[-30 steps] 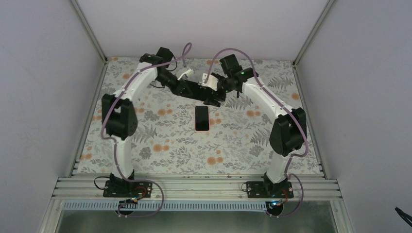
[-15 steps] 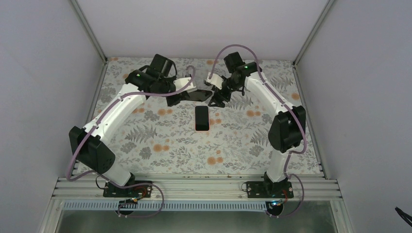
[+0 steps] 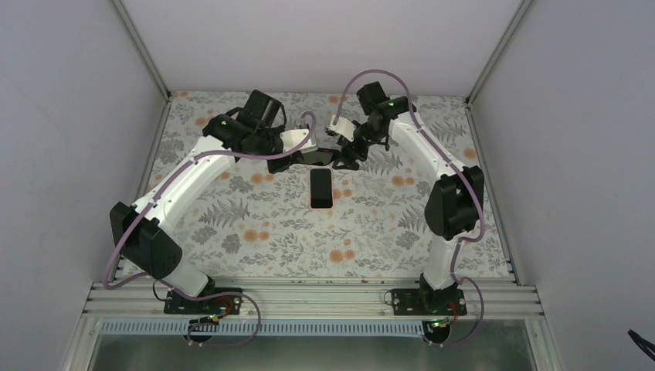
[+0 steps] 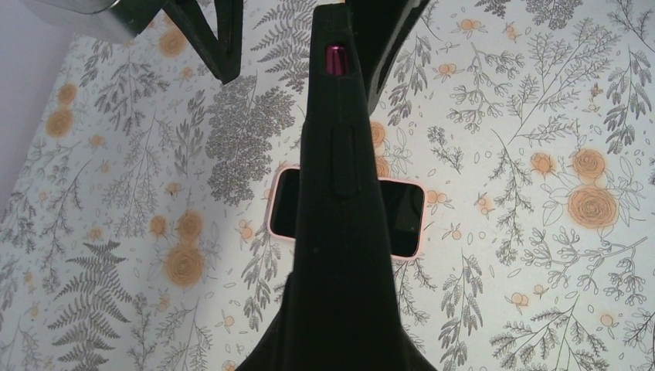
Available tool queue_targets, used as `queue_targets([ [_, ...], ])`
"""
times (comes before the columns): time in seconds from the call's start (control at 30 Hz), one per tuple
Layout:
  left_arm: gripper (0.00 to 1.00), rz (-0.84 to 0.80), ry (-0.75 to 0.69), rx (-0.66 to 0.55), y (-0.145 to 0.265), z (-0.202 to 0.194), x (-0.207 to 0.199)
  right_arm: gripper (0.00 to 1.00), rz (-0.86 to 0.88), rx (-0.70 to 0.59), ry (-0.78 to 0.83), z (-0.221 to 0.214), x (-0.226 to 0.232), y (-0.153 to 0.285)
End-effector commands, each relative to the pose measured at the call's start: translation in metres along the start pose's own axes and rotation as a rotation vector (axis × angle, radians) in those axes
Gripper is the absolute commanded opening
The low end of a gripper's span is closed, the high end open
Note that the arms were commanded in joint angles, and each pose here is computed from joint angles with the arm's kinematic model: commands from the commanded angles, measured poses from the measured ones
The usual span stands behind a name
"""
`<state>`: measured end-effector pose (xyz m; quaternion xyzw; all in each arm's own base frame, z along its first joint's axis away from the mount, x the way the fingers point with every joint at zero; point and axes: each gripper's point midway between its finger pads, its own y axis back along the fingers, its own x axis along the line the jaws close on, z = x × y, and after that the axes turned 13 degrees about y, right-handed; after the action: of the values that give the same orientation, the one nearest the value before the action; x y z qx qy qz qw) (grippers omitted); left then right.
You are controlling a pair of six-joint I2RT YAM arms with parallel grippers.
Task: Take the phone out of the phone case
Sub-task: Remove the phone case from the phone.
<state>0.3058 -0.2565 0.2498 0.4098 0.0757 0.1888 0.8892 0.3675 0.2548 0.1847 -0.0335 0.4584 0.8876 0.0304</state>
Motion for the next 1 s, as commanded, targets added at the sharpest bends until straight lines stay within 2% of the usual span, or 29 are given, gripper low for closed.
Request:
queue_targets([
  [0.0, 0.02, -0.08, -0.102, -0.055, 0.03, 0.015, -0.036, 0.92, -0.037, 0.002, -0.016, -0.016, -0.024, 0.002],
  [0.17, 0.02, -0.161, -0.125, 0.016, 0.023, 0.005, -0.062, 0.91, -0.074, -0.006, -0.027, -0.017, -0.046, 0.006],
  [0.23, 0.02, -0.172, -0.133, 0.027, 0.017, 0.005, -0.069, 0.88, -0.078, -0.021, -0.024, -0.011, -0.053, 0.009],
  [0.43, 0.02, -0.105, -0.138, 0.033, 0.005, 0.008, -0.061, 0.87, -0.059, -0.049, -0.022, -0.001, -0.051, 0.016],
  [0.6, 0.02, -0.039, -0.147, 0.025, 0.008, 0.008, -0.052, 0.89, -0.073, -0.013, -0.013, -0.021, -0.021, 0.031],
  [0.7, 0.02, 0.003, -0.152, 0.021, 0.009, 0.008, -0.045, 0.89, -0.038, -0.006, -0.013, -0.037, 0.016, 0.034],
  [0.83, 0.02, 0.023, -0.158, 0.002, 0.01, 0.013, -0.04, 0.87, -0.013, -0.061, 0.011, -0.034, 0.057, 0.048],
  [0.97, 0.02, 0.011, -0.158, -0.016, 0.006, 0.016, -0.041, 0.85, -0.037, -0.127, 0.019, -0.024, 0.072, 0.056],
])
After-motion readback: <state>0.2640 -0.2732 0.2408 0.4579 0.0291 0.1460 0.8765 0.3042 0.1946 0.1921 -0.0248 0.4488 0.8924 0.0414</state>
